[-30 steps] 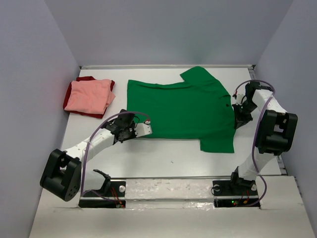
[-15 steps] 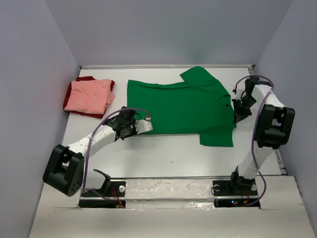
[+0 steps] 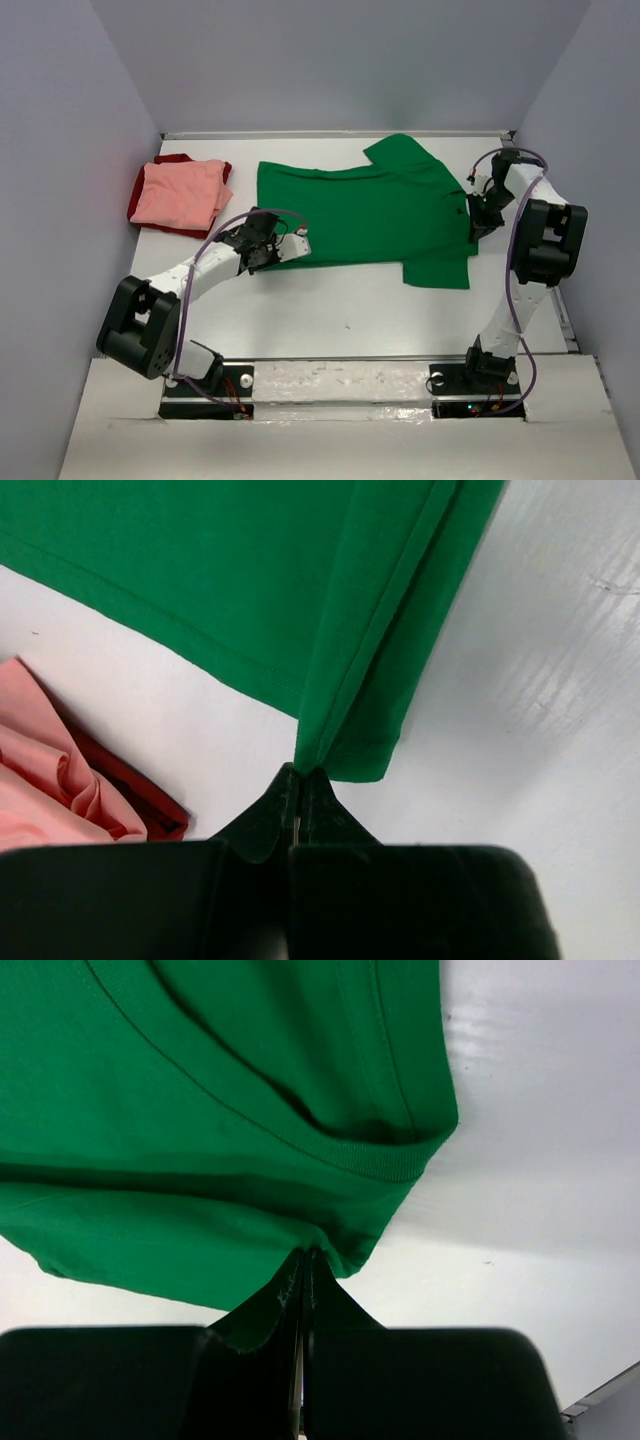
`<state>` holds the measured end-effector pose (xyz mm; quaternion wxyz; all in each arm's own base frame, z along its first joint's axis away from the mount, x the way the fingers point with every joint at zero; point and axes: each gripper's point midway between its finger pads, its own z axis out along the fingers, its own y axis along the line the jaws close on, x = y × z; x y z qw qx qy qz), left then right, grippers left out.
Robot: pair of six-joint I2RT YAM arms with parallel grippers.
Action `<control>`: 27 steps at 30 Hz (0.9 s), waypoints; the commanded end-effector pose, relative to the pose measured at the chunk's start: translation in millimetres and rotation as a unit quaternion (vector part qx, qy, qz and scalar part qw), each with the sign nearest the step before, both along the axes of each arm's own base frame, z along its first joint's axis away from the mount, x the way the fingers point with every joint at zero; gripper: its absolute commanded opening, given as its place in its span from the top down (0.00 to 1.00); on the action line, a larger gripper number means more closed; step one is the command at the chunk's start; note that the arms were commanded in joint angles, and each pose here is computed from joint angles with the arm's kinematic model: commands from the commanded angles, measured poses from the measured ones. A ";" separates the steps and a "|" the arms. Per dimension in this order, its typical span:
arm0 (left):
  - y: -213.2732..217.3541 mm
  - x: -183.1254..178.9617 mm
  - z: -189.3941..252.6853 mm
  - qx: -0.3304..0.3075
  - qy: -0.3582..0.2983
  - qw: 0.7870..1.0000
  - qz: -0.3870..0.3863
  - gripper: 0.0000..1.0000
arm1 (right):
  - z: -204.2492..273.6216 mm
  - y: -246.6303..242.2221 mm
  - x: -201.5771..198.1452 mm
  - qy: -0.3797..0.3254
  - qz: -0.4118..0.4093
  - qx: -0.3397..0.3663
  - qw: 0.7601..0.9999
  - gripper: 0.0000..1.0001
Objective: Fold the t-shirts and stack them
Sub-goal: Fold the tshirt
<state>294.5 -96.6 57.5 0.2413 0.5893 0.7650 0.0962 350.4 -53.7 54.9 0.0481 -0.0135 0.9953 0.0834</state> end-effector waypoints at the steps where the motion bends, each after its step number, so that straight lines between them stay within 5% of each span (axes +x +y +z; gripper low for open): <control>1: -1.7 17.8 13.7 -0.002 -0.022 1.000 0.015 1.00 | 10.9 -4.4 19.8 -0.027 -0.002 -0.002 1.000 1.00; 27: -3.7 26.7 -11.1 0.011 -0.004 1.000 0.016 1.00 | -5.6 -6.2 35.3 -0.014 0.005 0.007 1.000 1.00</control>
